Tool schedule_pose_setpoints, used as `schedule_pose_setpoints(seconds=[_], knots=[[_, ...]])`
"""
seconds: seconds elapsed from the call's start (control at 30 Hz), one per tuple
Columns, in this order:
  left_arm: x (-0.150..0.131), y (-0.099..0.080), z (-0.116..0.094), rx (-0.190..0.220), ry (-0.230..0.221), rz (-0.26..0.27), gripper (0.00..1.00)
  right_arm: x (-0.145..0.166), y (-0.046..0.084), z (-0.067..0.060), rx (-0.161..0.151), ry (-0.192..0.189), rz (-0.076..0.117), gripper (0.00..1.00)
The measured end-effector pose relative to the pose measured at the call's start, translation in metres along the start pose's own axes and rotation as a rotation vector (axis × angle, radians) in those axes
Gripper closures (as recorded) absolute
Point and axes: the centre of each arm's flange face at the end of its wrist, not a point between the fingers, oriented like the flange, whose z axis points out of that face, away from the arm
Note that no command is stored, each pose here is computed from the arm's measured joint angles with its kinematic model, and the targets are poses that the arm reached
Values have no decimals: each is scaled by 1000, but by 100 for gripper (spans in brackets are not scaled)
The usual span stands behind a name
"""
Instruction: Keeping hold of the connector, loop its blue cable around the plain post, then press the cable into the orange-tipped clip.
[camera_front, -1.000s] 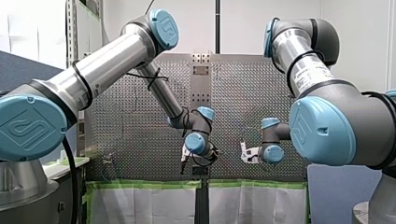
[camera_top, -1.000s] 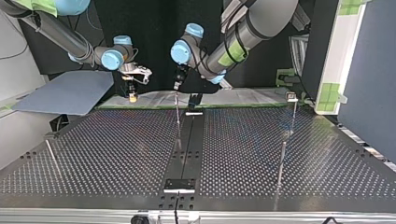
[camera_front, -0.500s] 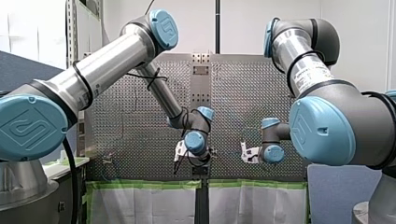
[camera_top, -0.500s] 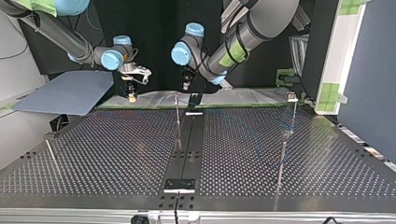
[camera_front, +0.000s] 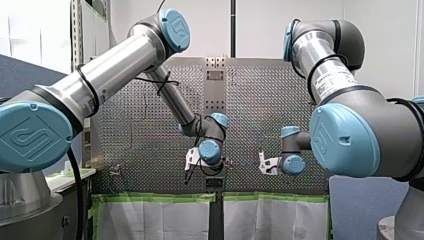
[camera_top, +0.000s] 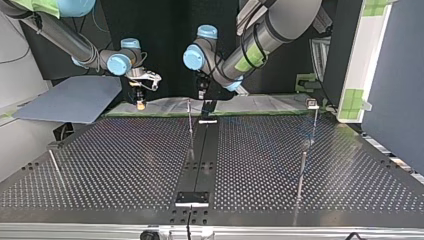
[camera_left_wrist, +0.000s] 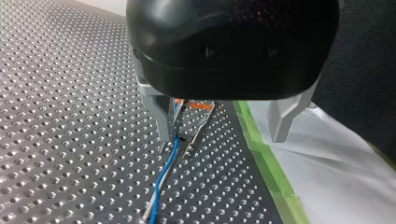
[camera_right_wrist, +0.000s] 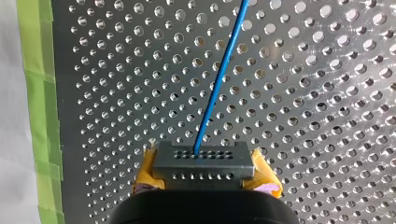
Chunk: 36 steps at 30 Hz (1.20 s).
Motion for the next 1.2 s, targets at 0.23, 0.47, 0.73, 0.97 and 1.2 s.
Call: schedule_pose_setpoints(seconds=[0.23,0.47,0.73,0.97,1.2], knots=[[-22,1,-4,-16,-43,3,0,0,0,0,0,0,0,100],[-26,-7,-5,18,-66,28,0,0,-1,0,3,1,0,100],[-26,-11,-5,48,-69,31,0,0,-3,0,5,0,-1,100],[-24,-10,-7,49,-54,26,0,0,-4,-1,7,1,-1,100],[-21,-7,-11,36,-21,37,0,0,-4,-1,7,1,-1,100]])
